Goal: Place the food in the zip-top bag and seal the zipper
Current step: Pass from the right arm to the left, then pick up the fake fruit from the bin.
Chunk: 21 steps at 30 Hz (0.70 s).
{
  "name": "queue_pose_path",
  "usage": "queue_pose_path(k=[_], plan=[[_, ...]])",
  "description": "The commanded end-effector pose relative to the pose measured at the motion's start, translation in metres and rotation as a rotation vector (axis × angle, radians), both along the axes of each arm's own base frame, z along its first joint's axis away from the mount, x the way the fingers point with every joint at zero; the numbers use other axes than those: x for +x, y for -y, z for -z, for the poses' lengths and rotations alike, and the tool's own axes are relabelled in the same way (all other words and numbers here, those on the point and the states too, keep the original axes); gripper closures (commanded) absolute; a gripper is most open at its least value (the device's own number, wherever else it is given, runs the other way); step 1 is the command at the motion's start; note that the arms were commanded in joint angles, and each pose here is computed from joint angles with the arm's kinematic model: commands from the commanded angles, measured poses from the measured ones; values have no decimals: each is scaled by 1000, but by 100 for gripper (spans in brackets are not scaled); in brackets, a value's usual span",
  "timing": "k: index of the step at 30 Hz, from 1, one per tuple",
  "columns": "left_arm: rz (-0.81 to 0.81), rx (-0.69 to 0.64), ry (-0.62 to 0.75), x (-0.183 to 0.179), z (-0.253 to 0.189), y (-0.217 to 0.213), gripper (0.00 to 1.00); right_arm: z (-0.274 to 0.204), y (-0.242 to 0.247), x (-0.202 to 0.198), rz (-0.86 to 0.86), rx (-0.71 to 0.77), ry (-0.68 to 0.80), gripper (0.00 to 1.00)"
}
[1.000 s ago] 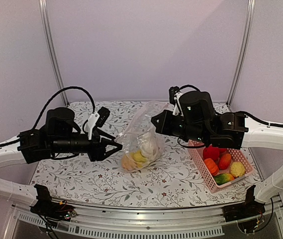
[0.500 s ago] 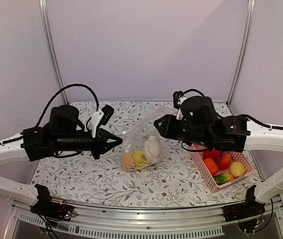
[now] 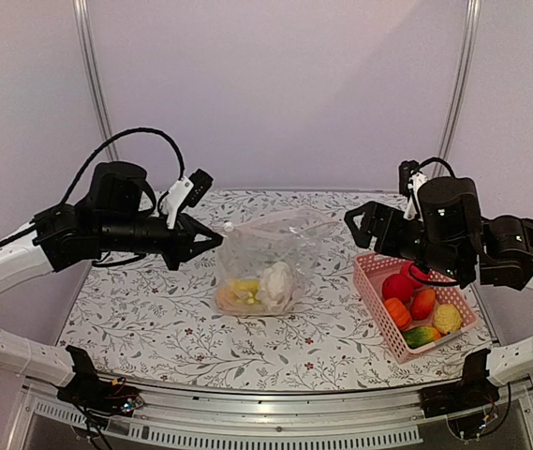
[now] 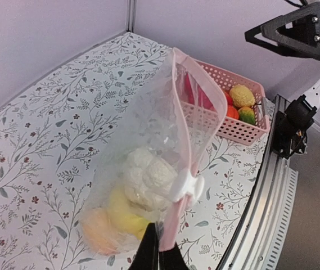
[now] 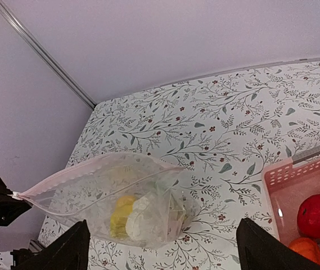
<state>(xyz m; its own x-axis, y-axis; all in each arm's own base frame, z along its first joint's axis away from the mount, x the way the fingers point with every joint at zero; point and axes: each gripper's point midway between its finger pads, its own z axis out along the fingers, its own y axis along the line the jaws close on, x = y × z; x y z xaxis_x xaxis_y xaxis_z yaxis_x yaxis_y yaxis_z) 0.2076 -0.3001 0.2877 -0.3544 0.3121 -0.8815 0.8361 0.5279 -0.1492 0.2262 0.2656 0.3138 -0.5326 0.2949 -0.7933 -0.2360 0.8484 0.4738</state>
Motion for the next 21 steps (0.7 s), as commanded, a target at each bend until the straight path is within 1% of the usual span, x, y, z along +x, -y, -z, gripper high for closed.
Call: queue_pose_path(k=[1,4,5,9,13,16,21], plan=[[26,79,-30,9,15,-13,100,20,48,1,98,-140,-8,8],[-18,108,-22,20,21,-22,100,28,69,6,148,-145,-30,2],[-28,115,-19,23,23,-24,100,34,78,8,168,-168,-43,1],[-21,103,-16,19,25,-25,100,49,107,17,247,-178,-100,1],[-19,76,3,14,17,-29,100,86,135,26,305,-204,-216,1],[-55,89,35,16,11,-38,100,120,150,29,340,-229,-327,1],[-62,88,51,11,7,-46,100,162,168,29,393,-276,-446,1]])
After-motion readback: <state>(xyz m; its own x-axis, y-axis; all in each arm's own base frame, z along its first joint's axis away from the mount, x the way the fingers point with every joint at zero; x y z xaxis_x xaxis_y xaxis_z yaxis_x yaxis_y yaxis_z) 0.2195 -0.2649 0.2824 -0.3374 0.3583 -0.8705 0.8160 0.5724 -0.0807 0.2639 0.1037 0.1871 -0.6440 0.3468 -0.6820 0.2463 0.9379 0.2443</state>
